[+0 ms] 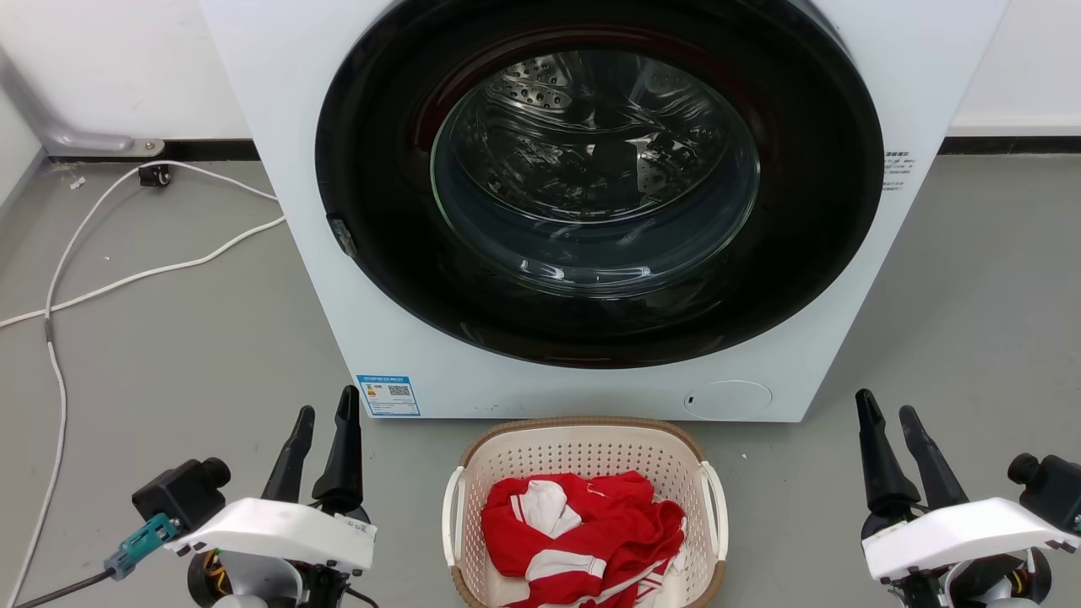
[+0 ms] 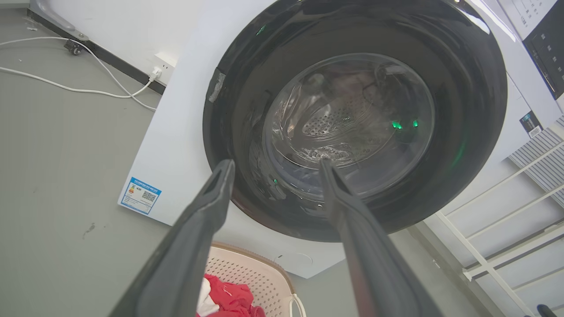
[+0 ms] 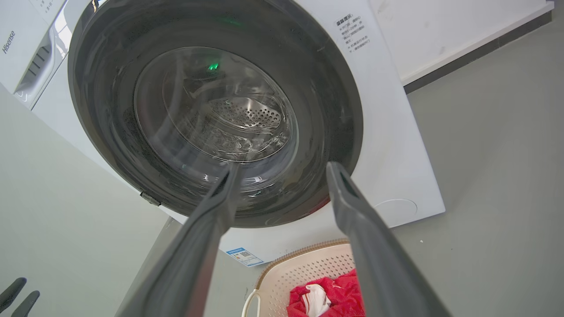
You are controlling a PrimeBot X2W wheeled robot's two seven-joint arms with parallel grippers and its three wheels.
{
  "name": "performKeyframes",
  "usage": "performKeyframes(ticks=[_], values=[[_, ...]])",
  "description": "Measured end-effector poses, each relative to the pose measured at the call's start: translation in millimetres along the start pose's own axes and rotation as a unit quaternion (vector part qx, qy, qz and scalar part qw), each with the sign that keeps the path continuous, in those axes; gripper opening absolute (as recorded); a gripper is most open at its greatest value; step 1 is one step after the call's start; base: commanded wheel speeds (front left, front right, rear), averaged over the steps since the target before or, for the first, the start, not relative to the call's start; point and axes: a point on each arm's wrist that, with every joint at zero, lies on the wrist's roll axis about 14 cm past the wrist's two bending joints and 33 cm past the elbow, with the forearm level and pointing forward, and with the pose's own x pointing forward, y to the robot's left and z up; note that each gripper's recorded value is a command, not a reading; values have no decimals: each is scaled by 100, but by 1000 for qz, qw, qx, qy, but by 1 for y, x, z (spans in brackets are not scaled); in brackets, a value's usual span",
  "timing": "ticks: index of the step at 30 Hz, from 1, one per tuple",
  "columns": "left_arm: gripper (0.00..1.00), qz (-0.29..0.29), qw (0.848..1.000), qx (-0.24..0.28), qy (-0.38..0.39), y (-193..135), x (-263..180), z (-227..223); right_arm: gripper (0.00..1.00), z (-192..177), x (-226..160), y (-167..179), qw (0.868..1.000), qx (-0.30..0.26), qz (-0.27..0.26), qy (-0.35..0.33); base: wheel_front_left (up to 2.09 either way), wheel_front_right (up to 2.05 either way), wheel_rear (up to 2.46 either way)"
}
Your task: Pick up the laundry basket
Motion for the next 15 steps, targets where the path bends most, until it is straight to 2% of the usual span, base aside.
performKeyframes(ticks=[15], values=[[100,-15,994,107,1,-5,0,-2,100,-2,-2,9,994,-106,17,6,0,0,0]])
